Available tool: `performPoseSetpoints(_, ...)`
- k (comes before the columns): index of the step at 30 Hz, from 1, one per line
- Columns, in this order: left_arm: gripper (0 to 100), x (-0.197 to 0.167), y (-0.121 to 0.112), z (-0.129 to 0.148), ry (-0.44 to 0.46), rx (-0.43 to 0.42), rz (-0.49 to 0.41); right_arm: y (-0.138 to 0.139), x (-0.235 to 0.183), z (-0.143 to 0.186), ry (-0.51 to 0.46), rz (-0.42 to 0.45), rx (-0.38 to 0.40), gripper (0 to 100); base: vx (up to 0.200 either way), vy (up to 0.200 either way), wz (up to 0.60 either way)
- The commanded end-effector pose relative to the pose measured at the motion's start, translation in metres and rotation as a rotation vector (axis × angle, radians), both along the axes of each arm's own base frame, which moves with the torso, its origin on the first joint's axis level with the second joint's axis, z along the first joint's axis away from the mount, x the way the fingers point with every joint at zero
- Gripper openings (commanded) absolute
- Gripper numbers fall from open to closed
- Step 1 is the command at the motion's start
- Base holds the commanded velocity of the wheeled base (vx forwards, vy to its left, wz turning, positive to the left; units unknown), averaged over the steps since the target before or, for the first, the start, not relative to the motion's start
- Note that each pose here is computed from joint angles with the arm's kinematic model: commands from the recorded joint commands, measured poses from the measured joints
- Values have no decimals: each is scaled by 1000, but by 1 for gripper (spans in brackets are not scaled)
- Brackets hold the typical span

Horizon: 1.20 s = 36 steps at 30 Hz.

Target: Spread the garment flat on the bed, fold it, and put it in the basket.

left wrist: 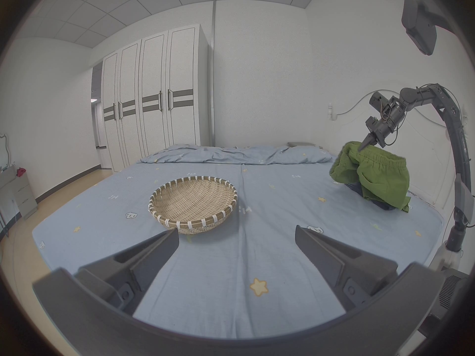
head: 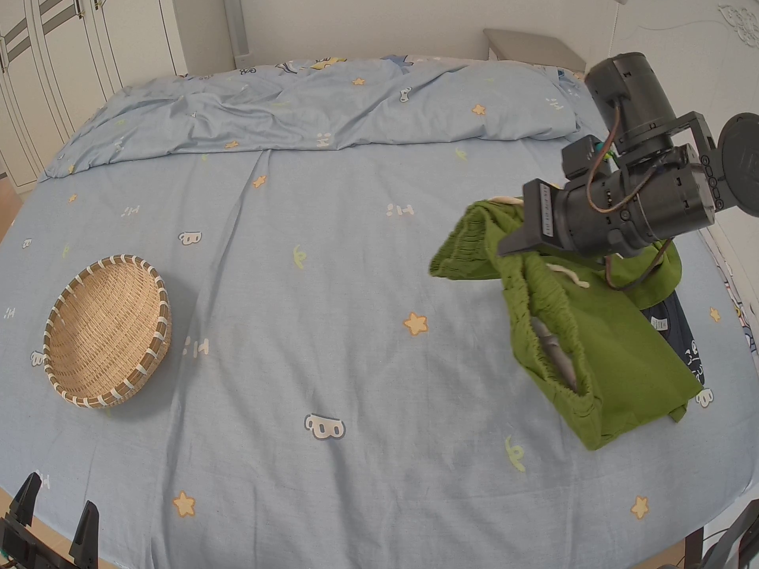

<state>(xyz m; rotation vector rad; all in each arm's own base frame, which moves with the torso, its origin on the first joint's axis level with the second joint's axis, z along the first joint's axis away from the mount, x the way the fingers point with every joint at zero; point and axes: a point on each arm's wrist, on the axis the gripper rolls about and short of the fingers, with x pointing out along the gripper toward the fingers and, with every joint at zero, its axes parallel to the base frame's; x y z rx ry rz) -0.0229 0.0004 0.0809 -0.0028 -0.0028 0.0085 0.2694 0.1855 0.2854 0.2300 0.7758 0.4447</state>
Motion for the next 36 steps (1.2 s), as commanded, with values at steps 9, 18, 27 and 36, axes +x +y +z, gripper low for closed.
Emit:
performPoseSetpoints(9, 100, 0, 0, -5, 1, 0, 1, 118, -10, -29, 9, 181, 102, 0, 0, 0, 0)
performPoseSetpoints(18, 100, 0, 0, -5, 1, 6, 1, 160, -12, -40, 13, 177, 134, 0, 0, 0, 0)
performPoseSetpoints(27, 100, 0, 0, -5, 1, 7, -1, 173, 2, -77, 61, 156, 63, 100, 0, 0, 0)
performPoseSetpoints(36, 100, 0, 0, -5, 1, 6, -13, 179, -2, -84, 61, 159, 30, 100, 0, 0, 0)
